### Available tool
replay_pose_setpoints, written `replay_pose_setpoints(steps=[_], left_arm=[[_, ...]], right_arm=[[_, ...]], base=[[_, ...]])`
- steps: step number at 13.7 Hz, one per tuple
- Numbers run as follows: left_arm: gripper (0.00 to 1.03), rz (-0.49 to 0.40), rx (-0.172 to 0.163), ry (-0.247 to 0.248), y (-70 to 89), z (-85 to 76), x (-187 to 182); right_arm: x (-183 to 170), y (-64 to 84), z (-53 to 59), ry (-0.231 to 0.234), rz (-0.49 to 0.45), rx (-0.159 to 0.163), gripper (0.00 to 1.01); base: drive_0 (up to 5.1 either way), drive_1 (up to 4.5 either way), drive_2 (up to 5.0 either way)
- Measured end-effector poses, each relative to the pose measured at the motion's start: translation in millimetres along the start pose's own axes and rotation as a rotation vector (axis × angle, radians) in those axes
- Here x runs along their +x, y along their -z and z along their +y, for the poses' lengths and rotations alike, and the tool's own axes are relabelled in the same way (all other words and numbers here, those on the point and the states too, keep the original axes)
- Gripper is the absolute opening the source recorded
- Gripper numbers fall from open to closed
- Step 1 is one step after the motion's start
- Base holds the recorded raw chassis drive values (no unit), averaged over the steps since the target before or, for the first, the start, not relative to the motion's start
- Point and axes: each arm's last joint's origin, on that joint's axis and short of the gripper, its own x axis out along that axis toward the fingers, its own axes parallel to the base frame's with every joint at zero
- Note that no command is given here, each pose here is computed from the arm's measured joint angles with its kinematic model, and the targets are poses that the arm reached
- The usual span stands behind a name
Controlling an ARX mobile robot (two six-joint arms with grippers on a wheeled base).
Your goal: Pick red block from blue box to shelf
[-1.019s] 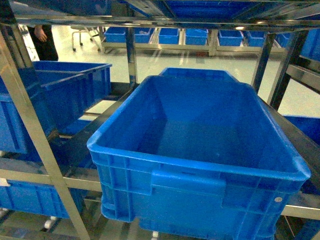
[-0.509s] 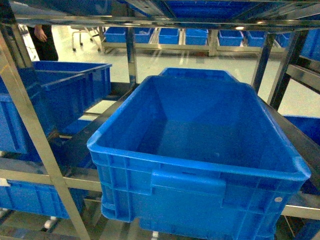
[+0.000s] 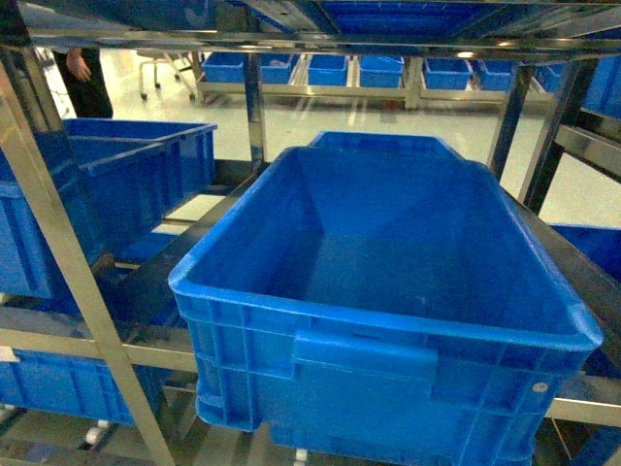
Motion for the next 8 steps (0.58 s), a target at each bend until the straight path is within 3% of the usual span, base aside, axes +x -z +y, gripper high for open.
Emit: replay_pose_setpoints(steps=[2,4,8], left_arm=[[0.98,0.000,0.000,0.000,0.0,0.0,0],[0.98,0.000,0.000,-0.001,0.0,0.0,0],[0.98,0.000,0.000,0.000,0.0,0.0,0]], right_arm=[[26,-20.9,13.2,-0.082,-0.007,0.022,0.28],[52,-32.7,24.2,-0.108,0.006,0.032,0.28],[98,-25.8,54.5,-0.209,0.065,0.000,0.28]], base=[[0.0,0.00,0.0],[0.0,0.00,0.0],[0.0,0.00,0.0]])
